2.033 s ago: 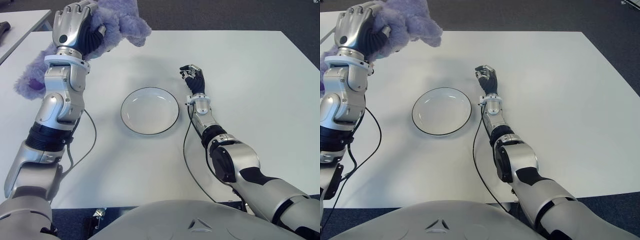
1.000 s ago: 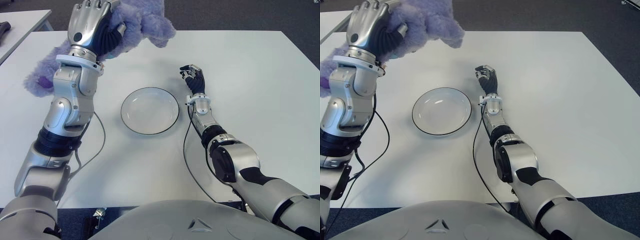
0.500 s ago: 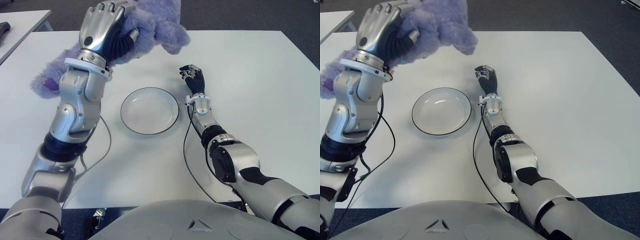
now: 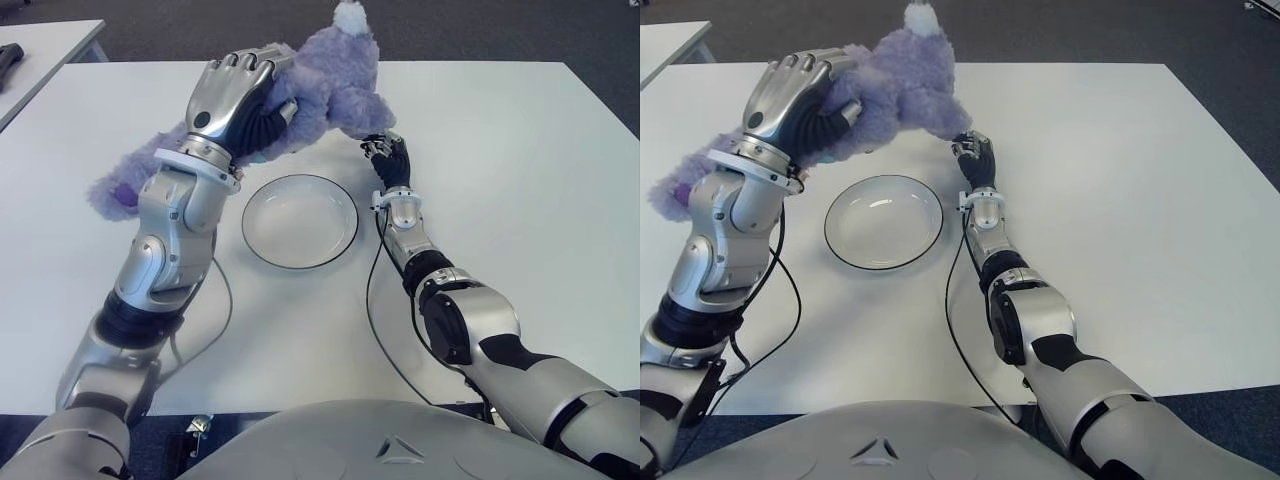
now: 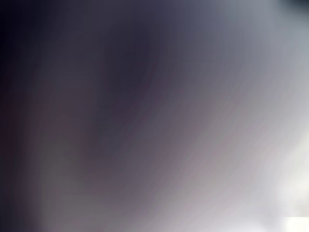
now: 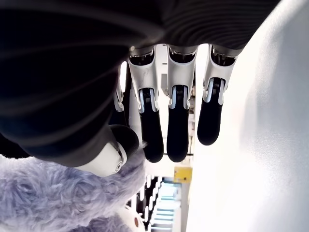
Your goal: Put the doll into the plate.
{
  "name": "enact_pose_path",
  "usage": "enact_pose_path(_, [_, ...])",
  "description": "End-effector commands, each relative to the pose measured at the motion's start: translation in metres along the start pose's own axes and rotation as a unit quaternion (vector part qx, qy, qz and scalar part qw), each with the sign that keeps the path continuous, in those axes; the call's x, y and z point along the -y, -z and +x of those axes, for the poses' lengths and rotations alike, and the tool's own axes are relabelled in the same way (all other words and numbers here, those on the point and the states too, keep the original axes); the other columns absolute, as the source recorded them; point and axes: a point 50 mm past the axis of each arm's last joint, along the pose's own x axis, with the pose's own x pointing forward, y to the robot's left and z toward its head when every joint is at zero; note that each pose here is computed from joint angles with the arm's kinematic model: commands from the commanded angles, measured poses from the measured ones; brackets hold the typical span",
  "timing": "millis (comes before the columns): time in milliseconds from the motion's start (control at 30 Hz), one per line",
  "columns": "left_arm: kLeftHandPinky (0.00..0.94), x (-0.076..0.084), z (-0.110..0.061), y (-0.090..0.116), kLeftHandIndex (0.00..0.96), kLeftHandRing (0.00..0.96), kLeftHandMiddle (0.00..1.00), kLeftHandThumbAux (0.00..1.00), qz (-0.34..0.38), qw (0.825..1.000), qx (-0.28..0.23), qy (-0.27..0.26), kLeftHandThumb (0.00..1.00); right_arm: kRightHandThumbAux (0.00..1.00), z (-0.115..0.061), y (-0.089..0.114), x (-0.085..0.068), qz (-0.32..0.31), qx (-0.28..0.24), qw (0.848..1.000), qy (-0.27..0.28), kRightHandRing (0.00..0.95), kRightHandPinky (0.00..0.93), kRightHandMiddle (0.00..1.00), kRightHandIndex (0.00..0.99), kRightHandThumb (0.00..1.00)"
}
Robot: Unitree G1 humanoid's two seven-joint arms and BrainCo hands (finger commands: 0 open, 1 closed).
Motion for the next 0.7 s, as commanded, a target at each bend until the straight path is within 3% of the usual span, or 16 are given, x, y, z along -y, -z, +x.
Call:
enact_pose_path(33, [0.796,0.017,-0.009,-0.004,0.444,0.828,0.829,0.693,-0.026,0.999,-0.003,0.041,0.746,0.738,-0.073,0.095,0.012,-0.019,-0.209,0.978,0.010,0.361,0.346,0.371,0.414,0.691])
enact_pose_path(700, [0.832,0.049,-0.027,-0.009,0.443,0.836,0.835,0.694,-0.124,0.989,-0.051,0.066,0.745,0.736,-0.073,0.094,0.013,-0.020,-0.200,0.979,0.010,0.362,0.335,0.377,0.416,0.695])
